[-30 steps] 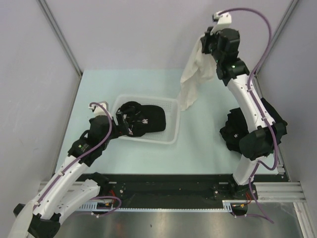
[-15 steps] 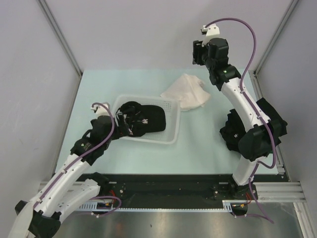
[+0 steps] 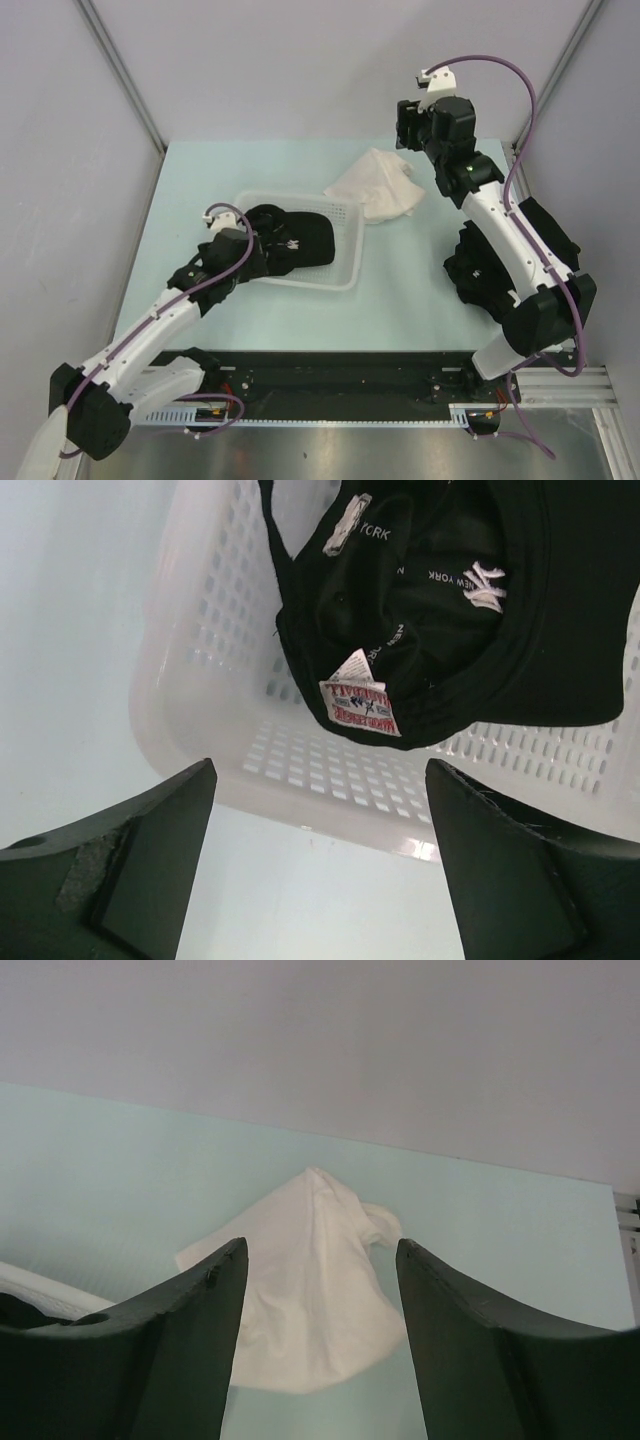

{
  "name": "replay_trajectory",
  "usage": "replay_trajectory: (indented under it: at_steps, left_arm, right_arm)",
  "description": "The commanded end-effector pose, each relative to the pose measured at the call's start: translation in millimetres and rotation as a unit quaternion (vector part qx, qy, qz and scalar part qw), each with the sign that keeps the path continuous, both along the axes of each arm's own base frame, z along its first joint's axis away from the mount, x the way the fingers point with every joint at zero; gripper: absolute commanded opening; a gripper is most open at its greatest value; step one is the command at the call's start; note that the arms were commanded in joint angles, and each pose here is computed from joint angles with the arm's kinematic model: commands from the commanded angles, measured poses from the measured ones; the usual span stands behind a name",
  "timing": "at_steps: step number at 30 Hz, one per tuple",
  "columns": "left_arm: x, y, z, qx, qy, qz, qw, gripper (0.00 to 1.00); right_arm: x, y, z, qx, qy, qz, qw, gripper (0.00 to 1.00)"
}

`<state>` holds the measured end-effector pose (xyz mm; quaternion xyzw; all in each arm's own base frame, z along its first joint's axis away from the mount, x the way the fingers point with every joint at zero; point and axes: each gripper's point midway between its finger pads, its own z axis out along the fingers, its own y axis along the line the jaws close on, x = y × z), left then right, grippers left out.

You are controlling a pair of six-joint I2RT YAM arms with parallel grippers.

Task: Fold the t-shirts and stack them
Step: Move the tshirt to the center of the board

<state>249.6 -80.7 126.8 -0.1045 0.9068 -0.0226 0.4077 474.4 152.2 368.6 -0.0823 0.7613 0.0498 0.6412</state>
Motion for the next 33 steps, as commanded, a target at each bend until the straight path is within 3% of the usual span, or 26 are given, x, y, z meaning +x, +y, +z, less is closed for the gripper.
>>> replay_trajectory:
  at_steps: [1, 9, 18, 25, 33]
  left_arm:
    - [8, -3, -4, 0.004, 0.013, 0.006, 1.0, 0.88]
    - [11, 4, -5, 0.044, 0.049, 0.026, 0.998, 0.83]
    - [23, 31, 51, 0.094, -0.025, 0.067, 0.993, 0.85]
    - [17, 42, 28, 0.138, 0.022, 0.082, 0.987, 0.85]
    - [22, 48, 8, 0.168, 0.03, 0.09, 0.981, 0.86]
  right_arm:
    - [-12, -5, 22, 0.013, -0.025, -0.009, 1.0, 0.66]
    - [-16, -6, 19, 0.007, -0.018, -0.005, 1.0, 0.66]
    - [-9, 6, -3, 0.017, 0.008, 0.011, 1.0, 0.66]
    - [-10, 10, -10, 0.014, 0.019, 0.017, 1.0, 0.66]
    - [-18, 0, -14, -0.002, 0.026, 0.01, 1.0, 0.66]
